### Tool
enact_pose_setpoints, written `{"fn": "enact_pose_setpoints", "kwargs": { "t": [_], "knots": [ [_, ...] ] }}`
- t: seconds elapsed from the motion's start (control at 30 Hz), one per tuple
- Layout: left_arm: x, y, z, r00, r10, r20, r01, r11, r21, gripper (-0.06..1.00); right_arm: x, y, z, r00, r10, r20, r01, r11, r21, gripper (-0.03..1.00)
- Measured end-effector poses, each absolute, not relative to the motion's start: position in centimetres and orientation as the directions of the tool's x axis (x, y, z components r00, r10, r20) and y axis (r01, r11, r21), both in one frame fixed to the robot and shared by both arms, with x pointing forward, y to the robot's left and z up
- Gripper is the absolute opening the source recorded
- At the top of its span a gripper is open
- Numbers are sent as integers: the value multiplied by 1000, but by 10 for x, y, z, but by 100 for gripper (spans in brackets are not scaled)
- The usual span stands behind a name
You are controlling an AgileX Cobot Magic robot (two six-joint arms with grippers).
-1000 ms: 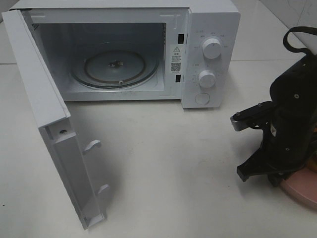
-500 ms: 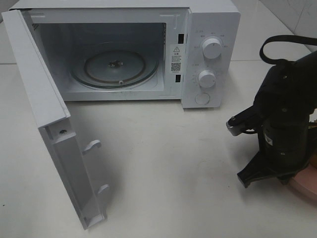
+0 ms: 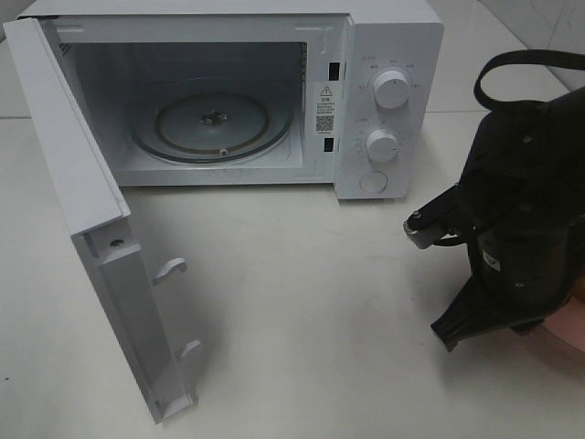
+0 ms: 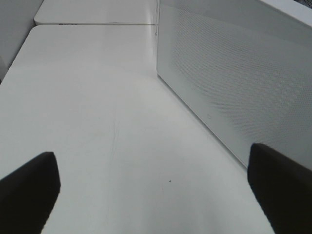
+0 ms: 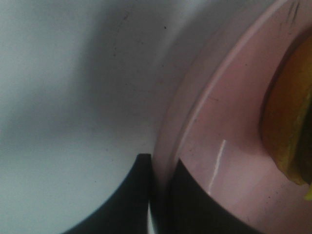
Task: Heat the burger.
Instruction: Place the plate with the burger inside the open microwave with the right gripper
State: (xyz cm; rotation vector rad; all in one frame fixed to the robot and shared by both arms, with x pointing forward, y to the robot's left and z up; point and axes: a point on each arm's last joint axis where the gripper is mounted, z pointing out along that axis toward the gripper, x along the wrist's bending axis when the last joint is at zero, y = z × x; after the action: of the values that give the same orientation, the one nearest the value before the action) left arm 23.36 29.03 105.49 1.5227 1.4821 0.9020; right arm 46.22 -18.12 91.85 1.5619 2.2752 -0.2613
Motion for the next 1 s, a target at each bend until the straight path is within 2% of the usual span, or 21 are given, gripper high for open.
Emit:
{"fn": "enact_pose_setpoints", "kwargs": {
  "t": [0.43,1.0],
  "knots": [
    [234,290,1055,55,998,-44,419,17,908,97,438,-163,942,-352,837,-419,901,424,89,8],
    [234,290,1055,55,998,-44,419,17,908,97,378,-131,970,-483,744,-462,814,576,76,8]
  ]
}}
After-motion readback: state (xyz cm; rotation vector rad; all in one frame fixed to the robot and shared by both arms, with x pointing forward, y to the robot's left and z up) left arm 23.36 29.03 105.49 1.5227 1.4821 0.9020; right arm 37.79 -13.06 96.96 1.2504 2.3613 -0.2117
